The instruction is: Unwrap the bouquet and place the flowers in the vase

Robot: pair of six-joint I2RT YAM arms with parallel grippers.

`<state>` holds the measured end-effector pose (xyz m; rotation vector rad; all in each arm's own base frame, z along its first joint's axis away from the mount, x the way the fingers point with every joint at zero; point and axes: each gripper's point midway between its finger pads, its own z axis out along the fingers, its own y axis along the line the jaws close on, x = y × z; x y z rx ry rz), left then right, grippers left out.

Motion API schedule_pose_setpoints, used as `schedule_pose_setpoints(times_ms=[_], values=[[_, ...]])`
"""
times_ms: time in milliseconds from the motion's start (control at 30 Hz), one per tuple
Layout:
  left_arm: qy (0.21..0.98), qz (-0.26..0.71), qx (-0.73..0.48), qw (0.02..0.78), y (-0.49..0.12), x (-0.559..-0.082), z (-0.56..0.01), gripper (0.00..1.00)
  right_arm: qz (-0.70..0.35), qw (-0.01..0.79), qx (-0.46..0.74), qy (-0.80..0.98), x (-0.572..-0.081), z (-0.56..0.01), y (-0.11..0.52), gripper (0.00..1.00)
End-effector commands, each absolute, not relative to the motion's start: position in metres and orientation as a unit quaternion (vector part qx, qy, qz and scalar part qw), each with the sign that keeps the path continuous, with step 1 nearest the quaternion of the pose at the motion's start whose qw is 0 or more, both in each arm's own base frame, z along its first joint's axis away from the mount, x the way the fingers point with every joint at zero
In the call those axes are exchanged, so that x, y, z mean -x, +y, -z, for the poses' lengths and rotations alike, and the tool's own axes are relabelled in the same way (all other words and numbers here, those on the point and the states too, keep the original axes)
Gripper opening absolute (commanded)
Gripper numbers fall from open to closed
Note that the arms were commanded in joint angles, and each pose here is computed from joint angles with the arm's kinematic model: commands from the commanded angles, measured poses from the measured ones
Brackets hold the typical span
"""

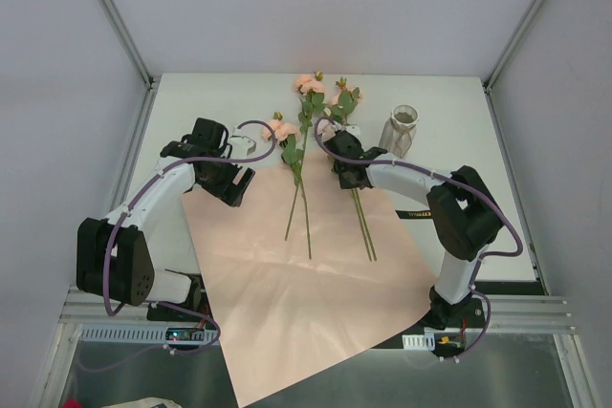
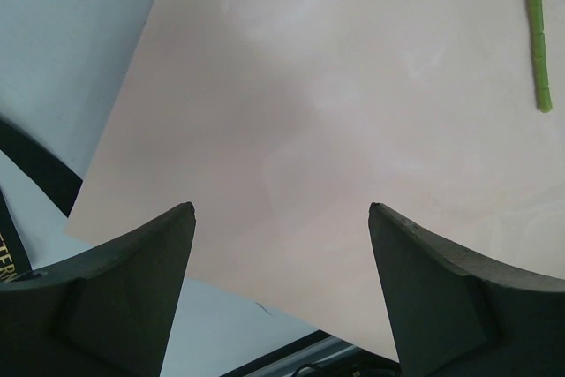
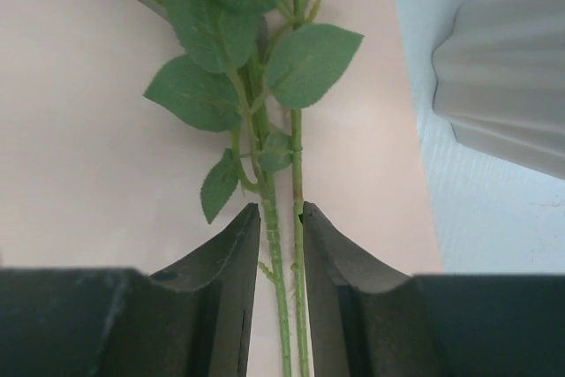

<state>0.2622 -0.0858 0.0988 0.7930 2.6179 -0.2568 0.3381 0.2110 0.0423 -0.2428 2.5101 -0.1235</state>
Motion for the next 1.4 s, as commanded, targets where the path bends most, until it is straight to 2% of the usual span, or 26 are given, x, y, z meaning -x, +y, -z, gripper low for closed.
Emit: schedule_pose_setpoints(times_ms=[0, 600, 933, 1067, 1133, 1233, 1367], values=[[0.932, 0.09, -0.287, 0.202, -0.084, -0.263, -0.103, 0.79, 0.021, 0.333, 0.107, 0.937, -0.355, -0.067, 0.231, 0.29], [0.934, 0.093, -0.287, 0.193, -0.085, -0.262, -0.098, 0.79, -0.001, 0.315, 0.105, 0.943, -0.368, -0.05, 0.234, 0.3], [0.933, 0.089, -0.287, 0.196, -0.084, -0.264, -0.1, 0.79, -0.084, 0.292, 0.137, 0.943, -0.359, -0.039, 0.266, 0.29], [0.934, 0.092, -0.286, 0.196, -0.085, -0.265, -0.1, 0.79, -0.126, 0.298, 0.148, 0.934, -0.356, -0.049, 0.281, 0.21], [0.934, 0.092, -0.285, 0.195, -0.085, -0.265, -0.1, 0.79, -0.154, 0.302, 0.157, 0.927, -0.354, -0.057, 0.29, 0.21], [0.933, 0.091, -0.286, 0.197, -0.085, -0.266, -0.101, 0.79, -0.156, 0.306, 0.159, 0.926, -0.353, -0.063, 0.291, 0.26], [0.933, 0.093, -0.285, 0.199, -0.086, -0.266, -0.102, 0.79, -0.138, 0.307, 0.151, 0.929, -0.352, -0.06, 0.282, 0.44]])
